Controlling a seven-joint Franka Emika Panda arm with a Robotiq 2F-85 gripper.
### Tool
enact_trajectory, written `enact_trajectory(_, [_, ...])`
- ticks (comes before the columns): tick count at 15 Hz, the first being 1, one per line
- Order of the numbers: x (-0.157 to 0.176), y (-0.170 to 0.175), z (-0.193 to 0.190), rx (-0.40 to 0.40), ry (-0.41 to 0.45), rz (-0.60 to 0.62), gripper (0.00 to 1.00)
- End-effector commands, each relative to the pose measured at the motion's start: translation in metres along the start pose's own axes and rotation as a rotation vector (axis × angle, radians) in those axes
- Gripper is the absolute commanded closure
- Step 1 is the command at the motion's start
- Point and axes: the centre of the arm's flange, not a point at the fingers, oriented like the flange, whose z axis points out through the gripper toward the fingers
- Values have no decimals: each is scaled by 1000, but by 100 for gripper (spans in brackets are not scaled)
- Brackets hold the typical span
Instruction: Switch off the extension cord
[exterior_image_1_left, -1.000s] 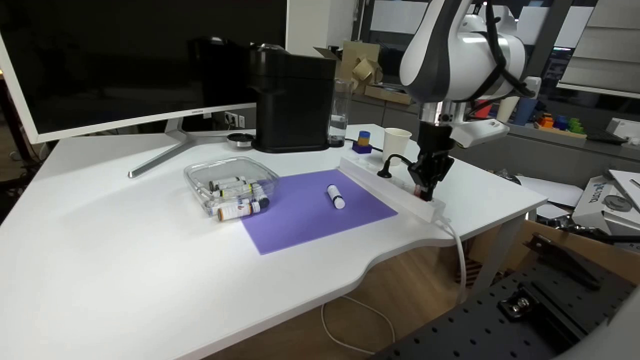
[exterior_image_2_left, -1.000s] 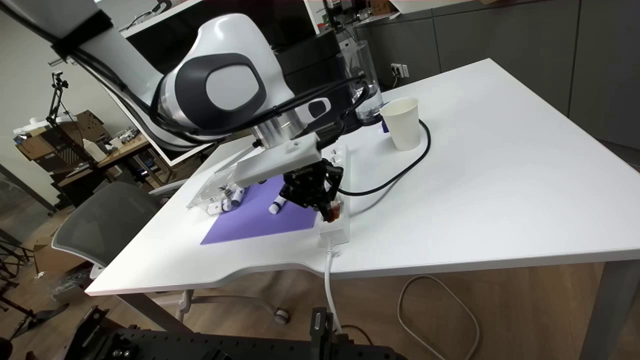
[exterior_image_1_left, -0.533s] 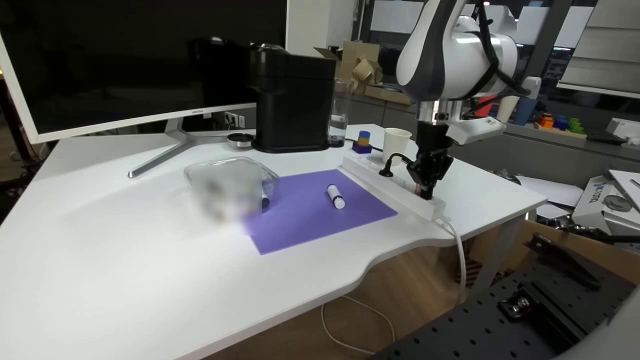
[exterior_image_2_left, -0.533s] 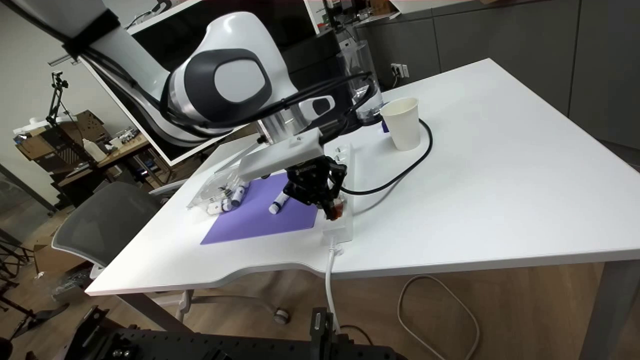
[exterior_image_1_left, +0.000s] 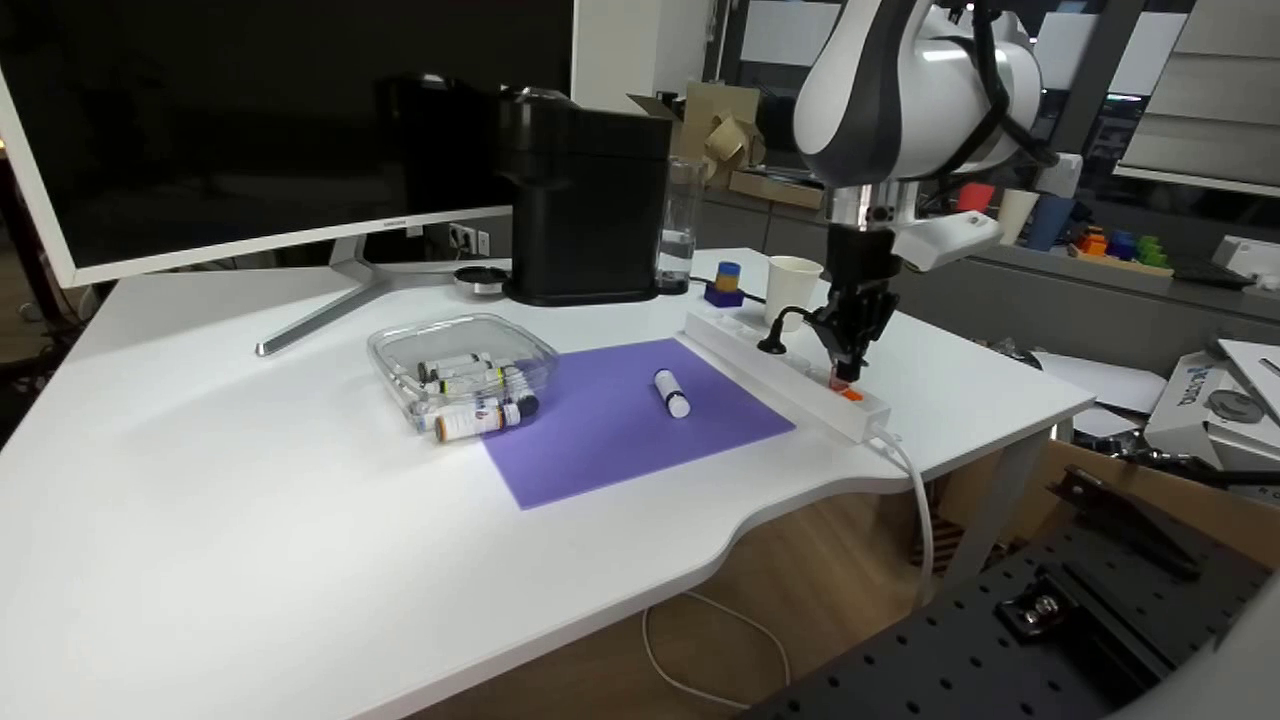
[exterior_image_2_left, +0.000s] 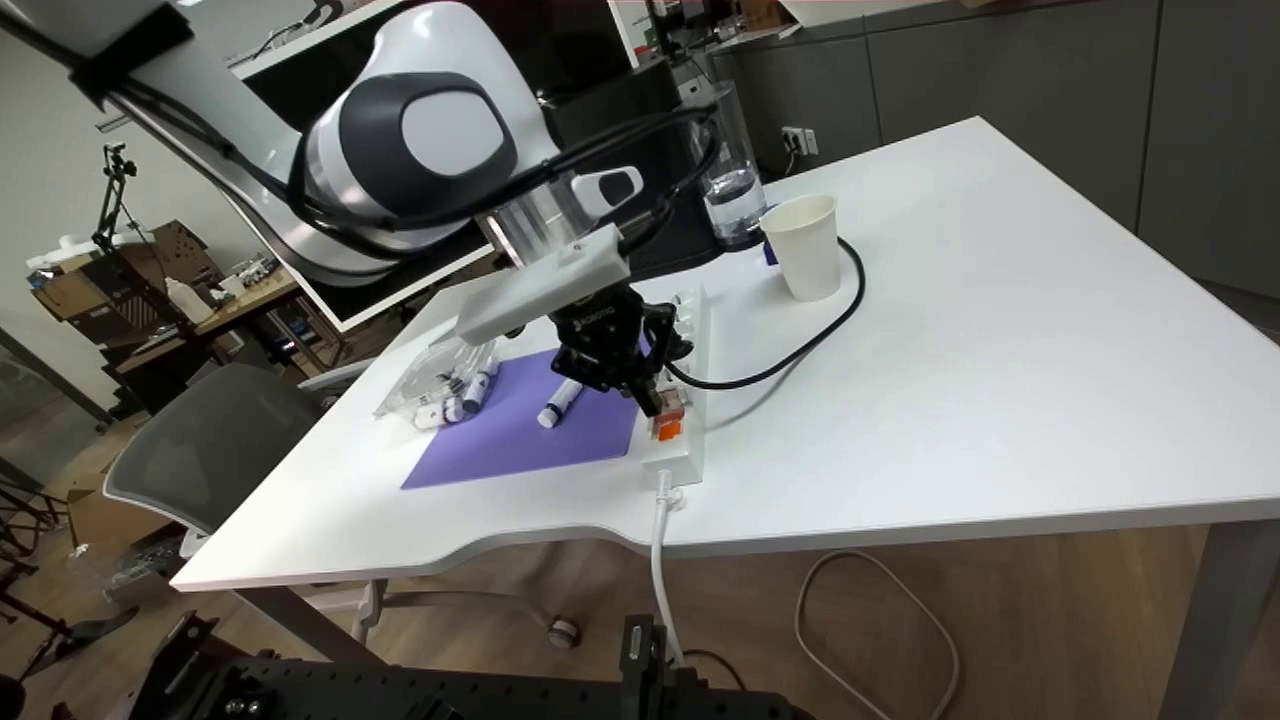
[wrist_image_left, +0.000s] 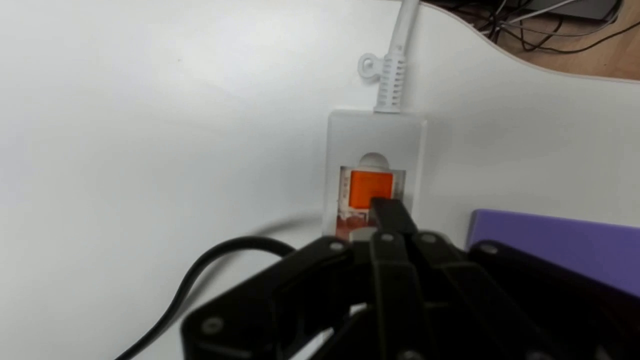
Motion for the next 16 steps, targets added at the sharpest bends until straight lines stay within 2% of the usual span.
enact_trajectory(1, [-15,-17,-45,-32,30,-16,67])
enact_trajectory(8, [-30,-24,-91,38,-26,20,20])
enact_trajectory(11, [-36,-23,-98,31,-26,52,0])
enact_trajectory(16, [-46,-26,-103,17,-5,88,0])
